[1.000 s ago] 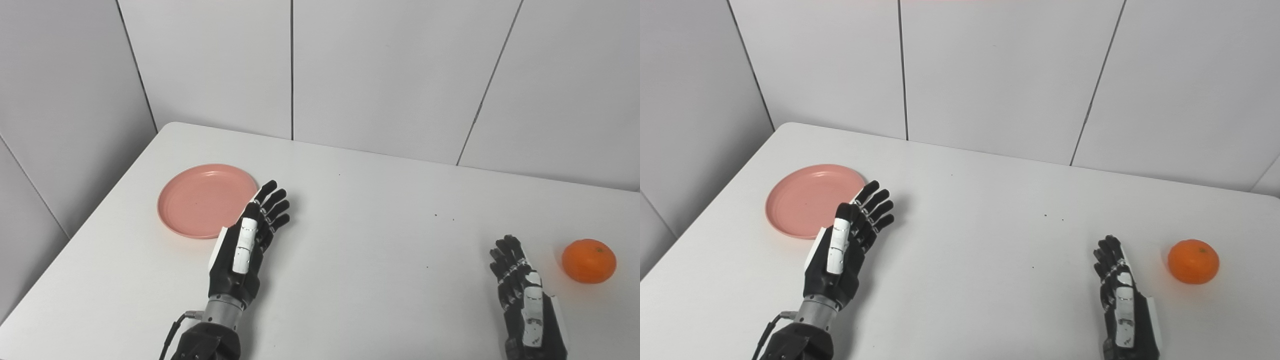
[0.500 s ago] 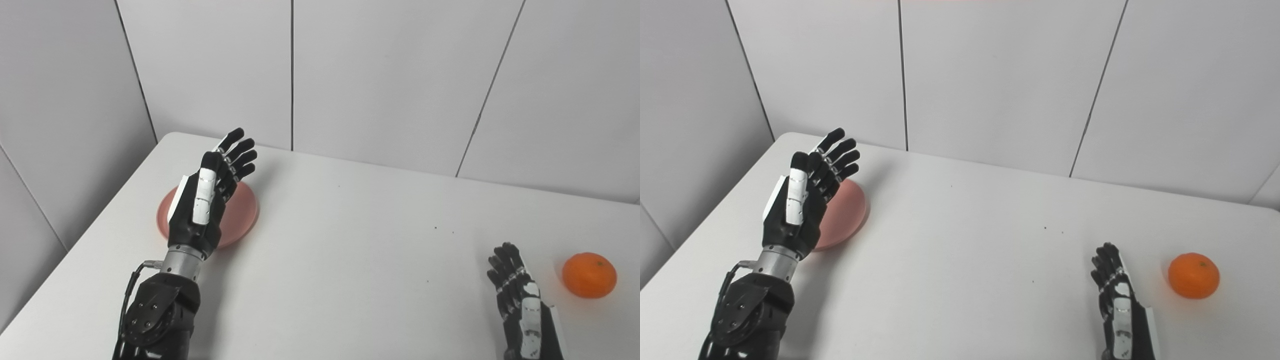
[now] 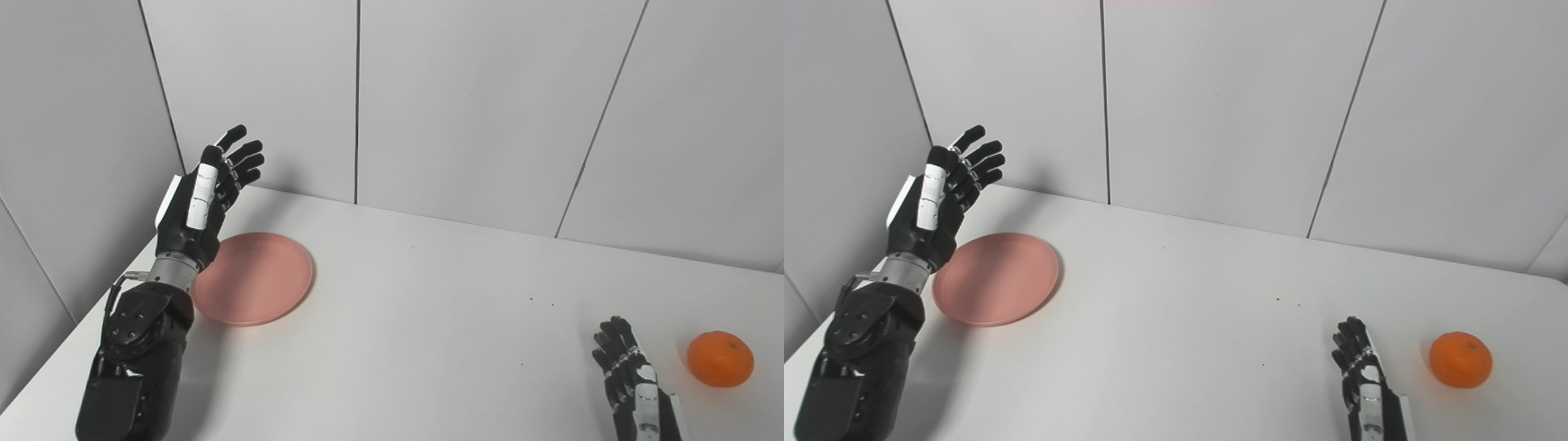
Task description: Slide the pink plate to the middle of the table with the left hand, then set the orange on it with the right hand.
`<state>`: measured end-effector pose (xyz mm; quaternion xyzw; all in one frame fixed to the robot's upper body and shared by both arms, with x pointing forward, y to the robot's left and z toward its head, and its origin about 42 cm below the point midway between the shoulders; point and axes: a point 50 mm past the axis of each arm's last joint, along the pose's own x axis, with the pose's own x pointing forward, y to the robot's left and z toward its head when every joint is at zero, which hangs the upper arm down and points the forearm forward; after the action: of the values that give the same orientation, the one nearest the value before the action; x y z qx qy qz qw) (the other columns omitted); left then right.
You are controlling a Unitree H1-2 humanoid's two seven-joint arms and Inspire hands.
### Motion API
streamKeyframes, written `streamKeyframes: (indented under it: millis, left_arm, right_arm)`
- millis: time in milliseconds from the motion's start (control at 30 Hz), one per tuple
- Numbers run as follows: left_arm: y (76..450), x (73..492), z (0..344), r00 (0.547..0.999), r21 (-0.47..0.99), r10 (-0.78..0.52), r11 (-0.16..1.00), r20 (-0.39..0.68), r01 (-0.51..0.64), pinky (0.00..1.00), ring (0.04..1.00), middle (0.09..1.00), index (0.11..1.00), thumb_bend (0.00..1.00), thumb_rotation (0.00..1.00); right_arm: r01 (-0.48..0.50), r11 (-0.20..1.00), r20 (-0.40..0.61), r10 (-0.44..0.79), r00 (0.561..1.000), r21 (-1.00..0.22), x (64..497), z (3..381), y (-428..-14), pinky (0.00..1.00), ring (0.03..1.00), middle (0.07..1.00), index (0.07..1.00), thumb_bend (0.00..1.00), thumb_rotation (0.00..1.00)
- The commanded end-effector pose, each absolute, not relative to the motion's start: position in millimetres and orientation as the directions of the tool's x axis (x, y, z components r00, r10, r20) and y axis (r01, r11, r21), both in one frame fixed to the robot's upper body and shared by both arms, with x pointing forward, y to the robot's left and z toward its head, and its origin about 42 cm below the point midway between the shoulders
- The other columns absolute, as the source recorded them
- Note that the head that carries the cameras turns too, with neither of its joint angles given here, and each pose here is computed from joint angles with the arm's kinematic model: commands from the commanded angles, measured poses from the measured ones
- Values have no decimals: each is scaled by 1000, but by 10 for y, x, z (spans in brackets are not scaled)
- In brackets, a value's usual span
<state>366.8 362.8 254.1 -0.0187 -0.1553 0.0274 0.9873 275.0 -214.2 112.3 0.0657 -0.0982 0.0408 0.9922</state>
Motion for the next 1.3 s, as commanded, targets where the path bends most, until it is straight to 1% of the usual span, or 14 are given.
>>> streamKeyframes:
  millis: [0,100,233,400,500,567,733,933,1033,1100,1267]
  left_arm:
    - [3756,3773,2876,903,-19,40,999,428,-36,863,864,858,877,935,875]
    - [3910,3854,2875,902,-13,54,998,429,-54,893,869,869,902,944,871]
    - [4100,3952,2853,905,3,87,995,416,-97,857,855,858,902,942,888]
    - [4322,4057,2735,913,-1,114,992,391,-123,884,865,860,897,940,871]
    - [4433,4083,2627,920,-13,119,992,372,-124,890,881,880,910,957,849]
    - [4479,4085,2539,924,-24,127,992,360,-127,864,876,882,913,961,844]
    - [4529,4092,2362,936,-28,120,993,331,-118,856,878,875,927,998,834]
    - [4596,4105,2209,941,-32,129,992,314,-126,898,892,884,944,966,843]
    - [4636,4096,2118,941,-39,161,987,297,-157,881,878,868,929,970,826]
    - [4656,4087,2058,943,-37,168,986,287,-165,870,876,868,931,956,826]
    - [4694,4078,1898,950,-49,180,984,254,-173,773,836,841,896,942,806]
  right_arm:
    - [-69,982,58,59,997,175,2509,677,-2073,950,935,926,918,772,980]
    - [-69,982,60,59,996,174,2507,678,-2073,943,930,921,910,775,975]
    - [-68,981,61,58,996,180,2501,682,-2068,952,935,926,916,760,977]
    - [-71,981,60,61,996,179,2495,683,-2070,951,933,925,913,768,974]
    - [-68,982,56,59,997,176,2488,681,-2073,949,933,925,913,765,976]
    - [-70,982,56,60,997,177,2484,684,-2073,948,933,926,913,754,980]
    - [-72,982,56,63,996,177,2476,689,-2080,952,935,926,915,751,976]
    - [-70,983,56,61,997,171,2469,679,-2086,940,929,919,908,759,972]
    - [-72,983,57,63,996,171,2466,681,-2083,942,928,918,908,750,975]
    - [-72,983,56,63,996,171,2465,682,-2083,946,930,919,909,749,978]
    - [-73,982,51,65,997,175,2459,689,-2083,944,929,918,902,756,970]
